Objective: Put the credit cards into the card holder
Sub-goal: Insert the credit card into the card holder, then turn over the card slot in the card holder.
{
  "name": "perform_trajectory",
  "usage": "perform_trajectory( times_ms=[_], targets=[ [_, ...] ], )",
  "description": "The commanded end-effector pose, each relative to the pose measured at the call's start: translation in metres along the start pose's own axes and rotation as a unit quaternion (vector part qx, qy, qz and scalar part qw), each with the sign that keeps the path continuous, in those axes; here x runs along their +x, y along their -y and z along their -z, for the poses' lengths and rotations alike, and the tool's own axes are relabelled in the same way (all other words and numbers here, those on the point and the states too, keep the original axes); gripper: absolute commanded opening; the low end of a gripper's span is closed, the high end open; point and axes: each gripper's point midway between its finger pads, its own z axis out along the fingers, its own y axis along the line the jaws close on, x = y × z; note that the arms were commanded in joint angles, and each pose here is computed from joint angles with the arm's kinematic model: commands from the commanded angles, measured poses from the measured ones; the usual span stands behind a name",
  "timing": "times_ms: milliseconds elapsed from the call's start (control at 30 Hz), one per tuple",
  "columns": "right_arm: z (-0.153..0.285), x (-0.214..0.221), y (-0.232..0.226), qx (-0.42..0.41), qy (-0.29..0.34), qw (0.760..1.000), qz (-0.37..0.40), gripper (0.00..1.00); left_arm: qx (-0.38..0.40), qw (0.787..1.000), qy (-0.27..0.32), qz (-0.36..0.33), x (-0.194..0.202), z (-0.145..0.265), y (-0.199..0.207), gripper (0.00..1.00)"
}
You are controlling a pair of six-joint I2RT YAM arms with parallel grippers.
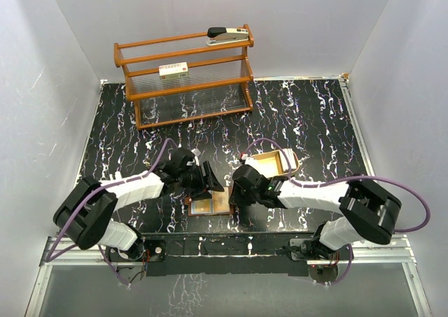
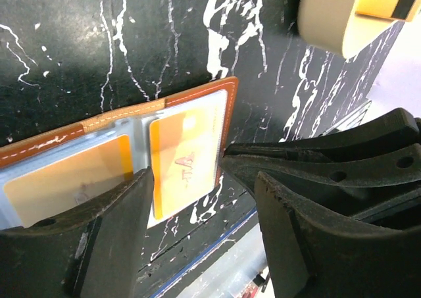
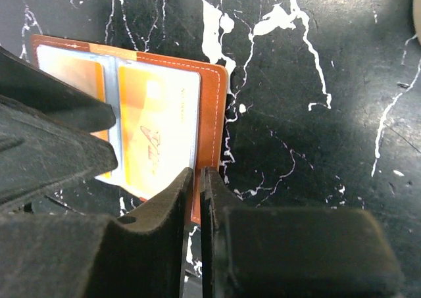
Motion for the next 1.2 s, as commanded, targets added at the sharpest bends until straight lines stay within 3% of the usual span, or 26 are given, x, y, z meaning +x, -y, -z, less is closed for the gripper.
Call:
perform_trajectory(
  times_ms=[0,367,633,1167],
  targets=[
    [0.025,-0.028,-0.031,-0.040,0.041,0.998,0.000,0.10,-0.021,0.999,0.031,-0.028,-0.017,0.025,0.012,0.62],
    [0.028,-0.037,-0.078,-0.092,0.035,0.995,-0.003,0.15,-0.023,0.998,0.053,0.015,-0.043,0.063,-0.007,0.62],
    [0.004,-0.038,-0.102,-0.093,0.014,0.996,0.010,0.15,-0.007,0.998,0.031,0.048,-0.036,0.063,-0.017,0.62],
    [-0.034,-0.018,-0.082,-0.037,-0.024,0.999,0.023,0.10,-0.027,0.997,0.014,0.065,-0.029,0.058,-0.039,0.65]
  ],
)
